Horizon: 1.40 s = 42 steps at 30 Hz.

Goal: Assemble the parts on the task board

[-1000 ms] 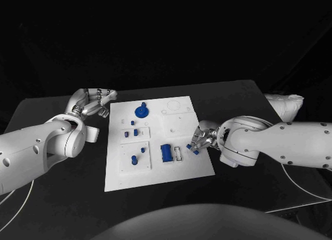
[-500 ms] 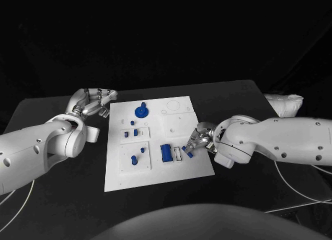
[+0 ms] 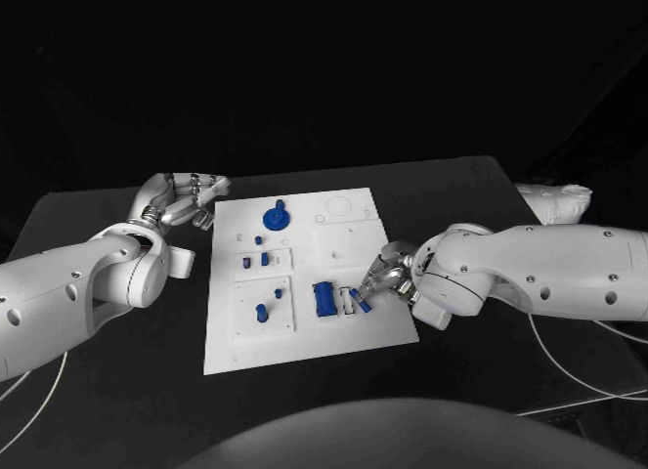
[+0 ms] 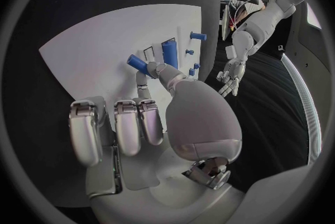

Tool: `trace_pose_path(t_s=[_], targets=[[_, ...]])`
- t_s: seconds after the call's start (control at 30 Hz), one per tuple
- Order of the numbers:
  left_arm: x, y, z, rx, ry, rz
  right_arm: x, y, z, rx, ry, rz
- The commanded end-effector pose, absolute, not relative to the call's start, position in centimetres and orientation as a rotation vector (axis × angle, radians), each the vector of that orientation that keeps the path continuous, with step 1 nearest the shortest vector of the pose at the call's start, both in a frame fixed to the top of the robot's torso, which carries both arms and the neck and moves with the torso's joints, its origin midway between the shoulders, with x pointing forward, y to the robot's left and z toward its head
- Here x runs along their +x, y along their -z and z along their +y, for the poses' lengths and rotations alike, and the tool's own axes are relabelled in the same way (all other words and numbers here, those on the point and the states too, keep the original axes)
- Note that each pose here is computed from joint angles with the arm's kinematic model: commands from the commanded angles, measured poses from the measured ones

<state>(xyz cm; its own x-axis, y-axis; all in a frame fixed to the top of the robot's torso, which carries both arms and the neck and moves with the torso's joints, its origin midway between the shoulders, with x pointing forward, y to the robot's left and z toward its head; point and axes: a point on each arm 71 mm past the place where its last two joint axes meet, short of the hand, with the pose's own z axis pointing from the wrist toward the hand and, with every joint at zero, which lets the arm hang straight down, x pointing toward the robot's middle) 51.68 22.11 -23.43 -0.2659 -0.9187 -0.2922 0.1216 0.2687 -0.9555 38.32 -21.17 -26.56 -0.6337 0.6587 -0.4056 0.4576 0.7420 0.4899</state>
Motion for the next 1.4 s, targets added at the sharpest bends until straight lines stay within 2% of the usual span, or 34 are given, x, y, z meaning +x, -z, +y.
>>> trace_pose_path(t_s=[0.03,1.4], targets=[[51.64,23.35,21.83,-0.777,1.247,1.476,38.32,26.64,-20.97,0.865,-0.485,2.372],[51.66,23.36,21.82,-0.778,1.246,1.477,38.87,27.19,-20.62,0.966,-0.481,2.374]])
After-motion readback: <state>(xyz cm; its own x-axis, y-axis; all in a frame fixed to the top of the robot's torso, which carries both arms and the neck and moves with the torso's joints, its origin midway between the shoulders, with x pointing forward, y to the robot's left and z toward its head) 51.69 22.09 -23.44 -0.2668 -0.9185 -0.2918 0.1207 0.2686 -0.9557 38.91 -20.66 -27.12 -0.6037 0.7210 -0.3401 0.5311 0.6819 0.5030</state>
